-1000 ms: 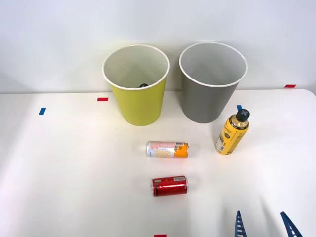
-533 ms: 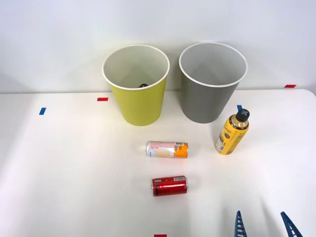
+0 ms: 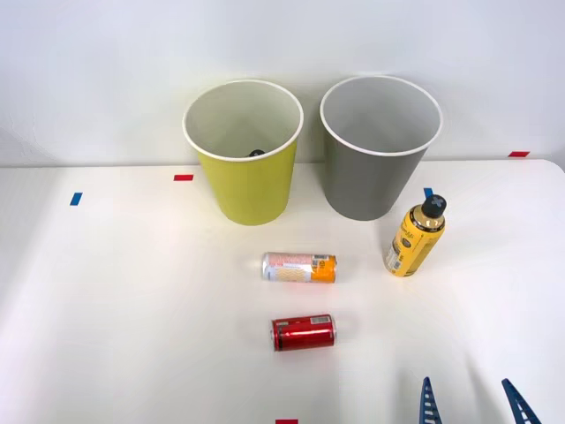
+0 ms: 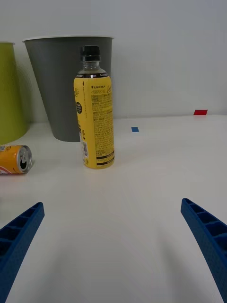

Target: Put cans in the gray bin, plastic bottles in the light green bin

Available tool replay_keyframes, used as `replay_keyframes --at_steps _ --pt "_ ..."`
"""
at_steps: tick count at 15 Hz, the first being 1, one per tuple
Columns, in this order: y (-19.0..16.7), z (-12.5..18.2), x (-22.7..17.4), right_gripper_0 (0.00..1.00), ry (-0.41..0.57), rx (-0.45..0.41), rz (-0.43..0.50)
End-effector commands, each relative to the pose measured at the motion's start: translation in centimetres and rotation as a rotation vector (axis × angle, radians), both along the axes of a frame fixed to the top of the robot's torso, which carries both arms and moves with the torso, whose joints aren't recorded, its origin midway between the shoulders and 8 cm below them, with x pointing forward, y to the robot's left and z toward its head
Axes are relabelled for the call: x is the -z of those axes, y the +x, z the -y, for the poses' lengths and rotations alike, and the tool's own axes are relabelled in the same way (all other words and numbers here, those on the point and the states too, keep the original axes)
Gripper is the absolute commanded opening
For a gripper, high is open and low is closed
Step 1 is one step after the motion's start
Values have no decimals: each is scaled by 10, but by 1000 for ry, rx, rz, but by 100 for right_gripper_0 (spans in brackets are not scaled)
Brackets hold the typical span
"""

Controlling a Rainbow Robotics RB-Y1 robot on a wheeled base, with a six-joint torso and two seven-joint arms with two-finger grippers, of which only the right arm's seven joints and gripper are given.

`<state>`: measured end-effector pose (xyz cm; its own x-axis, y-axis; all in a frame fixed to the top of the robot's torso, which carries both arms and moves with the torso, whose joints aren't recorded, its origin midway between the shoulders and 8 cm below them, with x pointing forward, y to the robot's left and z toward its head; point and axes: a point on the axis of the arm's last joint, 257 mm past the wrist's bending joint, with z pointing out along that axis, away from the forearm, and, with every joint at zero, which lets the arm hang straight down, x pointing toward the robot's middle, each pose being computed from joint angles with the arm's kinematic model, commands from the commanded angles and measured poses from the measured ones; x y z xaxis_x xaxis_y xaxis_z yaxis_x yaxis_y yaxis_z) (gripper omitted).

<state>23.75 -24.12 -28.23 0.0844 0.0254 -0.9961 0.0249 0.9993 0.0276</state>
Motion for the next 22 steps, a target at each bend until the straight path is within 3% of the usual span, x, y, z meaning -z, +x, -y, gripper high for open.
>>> replay_keyframes --at_steps 1,6,8,11,17,22 --pt "-4 -2 21 100 5 -7 -41" --pt "5 10 -1 100 -5 -11 32" --pt "20 12 -11 100 51 2 77" --pt "39 6 -20 100 1 9 108" --pt "79 -2 -32 100 5 24 141" --pt "124 -16 -49 100 47 -40 168"
